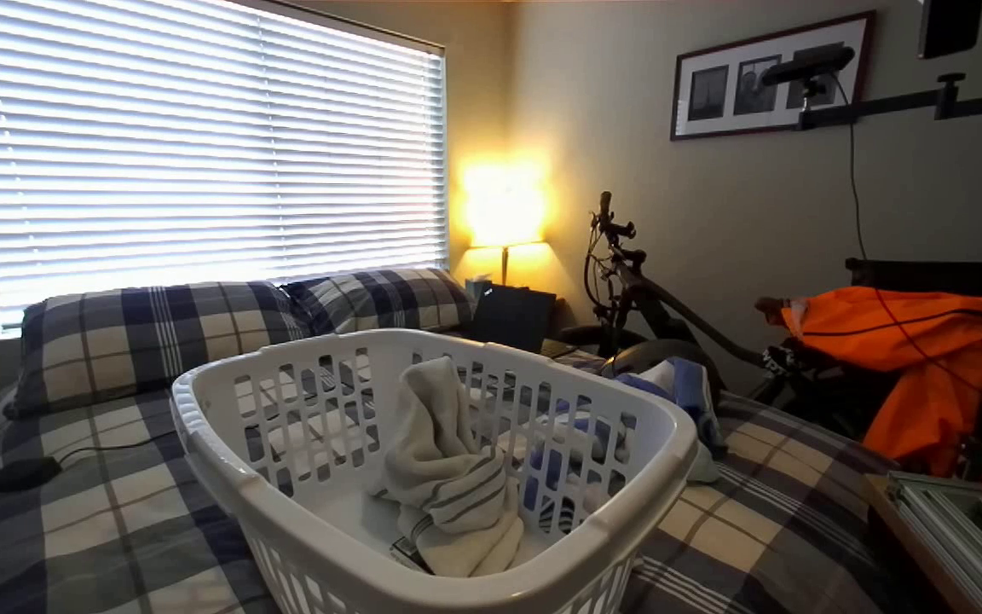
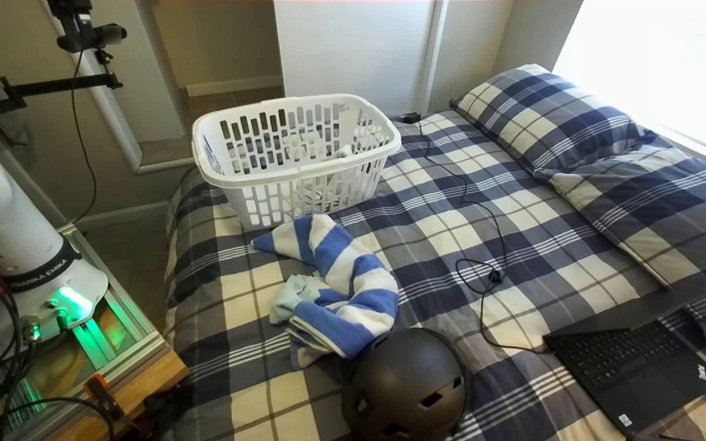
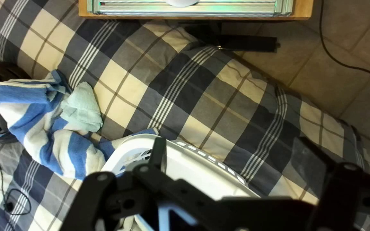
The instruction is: Put the blue cloth in the basket
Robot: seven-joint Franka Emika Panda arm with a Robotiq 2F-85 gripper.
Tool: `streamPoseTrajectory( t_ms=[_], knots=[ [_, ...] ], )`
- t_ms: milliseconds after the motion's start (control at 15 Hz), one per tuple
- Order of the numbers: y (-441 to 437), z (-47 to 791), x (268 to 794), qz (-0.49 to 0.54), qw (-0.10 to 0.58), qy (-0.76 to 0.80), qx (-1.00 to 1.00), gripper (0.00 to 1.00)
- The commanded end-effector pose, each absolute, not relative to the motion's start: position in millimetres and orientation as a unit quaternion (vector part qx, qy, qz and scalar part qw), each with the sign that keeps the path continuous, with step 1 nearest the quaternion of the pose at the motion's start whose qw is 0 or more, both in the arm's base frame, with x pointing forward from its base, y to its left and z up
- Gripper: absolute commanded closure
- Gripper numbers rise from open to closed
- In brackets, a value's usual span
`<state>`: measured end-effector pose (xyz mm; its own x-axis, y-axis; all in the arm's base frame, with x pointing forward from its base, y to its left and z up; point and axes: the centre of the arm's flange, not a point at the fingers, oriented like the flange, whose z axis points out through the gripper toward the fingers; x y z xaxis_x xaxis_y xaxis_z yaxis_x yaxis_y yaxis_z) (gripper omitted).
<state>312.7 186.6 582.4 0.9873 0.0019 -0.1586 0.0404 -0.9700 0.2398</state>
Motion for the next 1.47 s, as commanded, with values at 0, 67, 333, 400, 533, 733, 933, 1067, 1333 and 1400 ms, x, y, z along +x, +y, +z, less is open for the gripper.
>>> streamPoseTrajectory(
  t_ms=[0, 67, 333, 400, 533, 733, 933, 1067, 1333, 1400],
  knots=[
    [186.7, 582.4, 312.7, -0.079, 0.122, 0.011, 0.989, 0.0],
    [179.7, 584.6, 309.9, -0.06, 0.128, -0.002, 0.99, 0.0],
    [138.8, 601.1, 283.8, 0.016, 0.138, -0.045, 0.989, 0.0],
    [127.2, 604.4, 277.0, 0.031, 0.139, -0.052, 0.988, 0.0],
    [97.6, 605.2, 261.4, 0.07, 0.128, -0.06, 0.987, 0.0],
    [47.8, 599.1, 246.6, 0.125, 0.113, -0.074, 0.983, 0.0],
    [52.1, 611.4, 261.1, 0.111, 0.092, -0.084, 0.986, 0.0],
    [31.6, 605.9, 252.5, 0.127, 0.074, -0.089, 0.985, 0.0],
    [30.1, 602.8, 248.8, 0.134, 0.072, -0.088, 0.984, 0.0],
    [30.2, 602.8, 248.9, 0.134, 0.072, -0.088, 0.984, 0.0]
  ],
)
